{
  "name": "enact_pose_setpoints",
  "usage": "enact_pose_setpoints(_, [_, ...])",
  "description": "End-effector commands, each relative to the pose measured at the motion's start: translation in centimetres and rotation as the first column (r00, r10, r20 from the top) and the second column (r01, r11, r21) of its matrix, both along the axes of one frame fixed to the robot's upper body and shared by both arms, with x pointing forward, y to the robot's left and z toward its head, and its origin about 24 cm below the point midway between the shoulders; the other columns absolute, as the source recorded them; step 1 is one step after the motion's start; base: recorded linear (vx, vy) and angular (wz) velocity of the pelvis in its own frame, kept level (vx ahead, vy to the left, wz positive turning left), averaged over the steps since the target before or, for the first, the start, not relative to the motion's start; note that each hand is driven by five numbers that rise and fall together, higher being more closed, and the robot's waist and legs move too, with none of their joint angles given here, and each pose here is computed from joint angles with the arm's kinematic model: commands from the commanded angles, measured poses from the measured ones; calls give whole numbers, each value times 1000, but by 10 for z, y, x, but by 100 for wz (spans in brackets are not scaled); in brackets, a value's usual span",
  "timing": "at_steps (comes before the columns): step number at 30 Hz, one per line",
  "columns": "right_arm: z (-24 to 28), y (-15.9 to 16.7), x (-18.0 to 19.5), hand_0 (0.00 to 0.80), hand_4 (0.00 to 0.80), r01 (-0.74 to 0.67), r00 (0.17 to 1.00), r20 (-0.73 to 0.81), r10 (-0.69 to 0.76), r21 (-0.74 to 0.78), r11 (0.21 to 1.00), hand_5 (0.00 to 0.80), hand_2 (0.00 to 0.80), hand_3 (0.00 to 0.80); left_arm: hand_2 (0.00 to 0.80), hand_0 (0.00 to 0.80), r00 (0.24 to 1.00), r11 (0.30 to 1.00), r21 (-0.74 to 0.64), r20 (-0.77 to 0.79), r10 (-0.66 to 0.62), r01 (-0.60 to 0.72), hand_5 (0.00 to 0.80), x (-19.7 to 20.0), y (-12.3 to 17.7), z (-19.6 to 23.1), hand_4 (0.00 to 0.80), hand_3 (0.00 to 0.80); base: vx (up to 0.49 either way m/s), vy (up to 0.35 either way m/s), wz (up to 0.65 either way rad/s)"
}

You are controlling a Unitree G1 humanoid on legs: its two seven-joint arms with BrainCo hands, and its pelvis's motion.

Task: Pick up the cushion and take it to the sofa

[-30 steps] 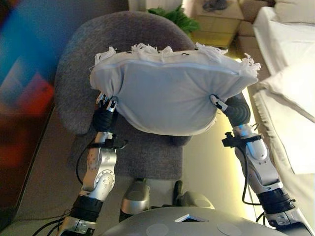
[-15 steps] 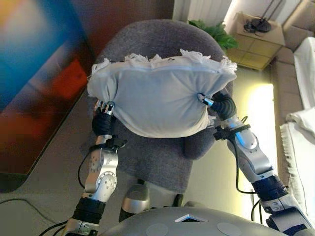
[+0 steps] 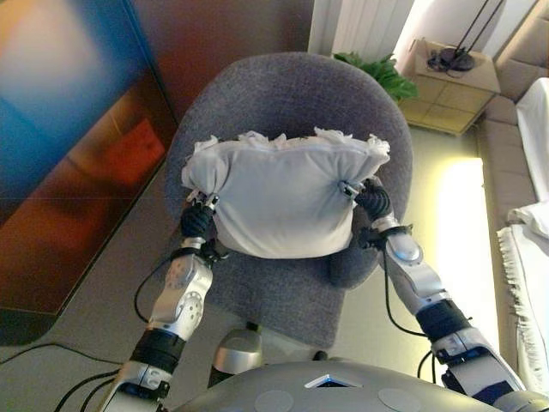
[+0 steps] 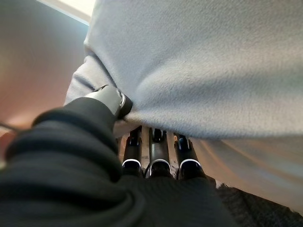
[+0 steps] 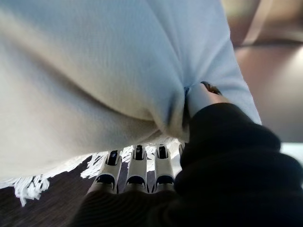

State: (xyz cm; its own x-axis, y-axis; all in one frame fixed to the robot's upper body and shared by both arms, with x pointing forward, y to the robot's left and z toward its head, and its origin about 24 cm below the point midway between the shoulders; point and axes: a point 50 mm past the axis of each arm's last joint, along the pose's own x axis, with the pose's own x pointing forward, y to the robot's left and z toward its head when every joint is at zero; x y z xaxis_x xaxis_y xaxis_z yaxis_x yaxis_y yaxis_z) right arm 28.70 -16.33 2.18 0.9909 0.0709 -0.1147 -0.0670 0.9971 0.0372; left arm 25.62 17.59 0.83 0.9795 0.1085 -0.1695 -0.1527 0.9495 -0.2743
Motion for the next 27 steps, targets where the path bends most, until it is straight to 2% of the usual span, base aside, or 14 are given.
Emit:
enact_pose_setpoints(1, [43,30,35,800,800,-40,987,154,32,55,998,800,800,800,800,800,977,983,92,130,-171,160,800,41,-52,32,800,800,123,14,-3])
enact_pose_setpoints(7, [26,32,51,800,800,-1,1000,3,1,17,1000,800,800,800,800,800,988,974,168,-56,-145,153,800,63,-67,9,800,800,270,21,-2])
enact_pose_setpoints(12, [-24,12,33,800,800,27,974,-224,-35,-40,999,800,800,800,800,800,965,962,220,-237,-109,162,800,54,-68,-21,800,800,441,3,-3])
enact_pose_setpoints(16, [-44,-3,24,800,800,35,949,-308,-69,-113,993,800,800,800,800,800,949,958,243,-306,-71,150,800,49,-67,-33,800,800,212,-32,-8])
enact_pose_setpoints(21, [-51,-25,29,800,800,54,906,-402,-130,-194,980,800,800,800,800,800,925,942,301,-378,-26,150,800,49,-57,-42,800,800,159,-58,1])
enact_pose_setpoints(24, [-65,-34,19,800,800,96,865,-468,-180,-197,976,800,800,800,800,800,896,935,322,-443,9,150,800,39,-47,-56,800,800,271,-51,3])
enact_pose_setpoints(27, [-88,-41,-5,800,800,55,829,-529,-179,-242,969,800,800,800,800,800,852,935,323,-522,47,146,800,19,-34,-77,800,800,258,-27,0])
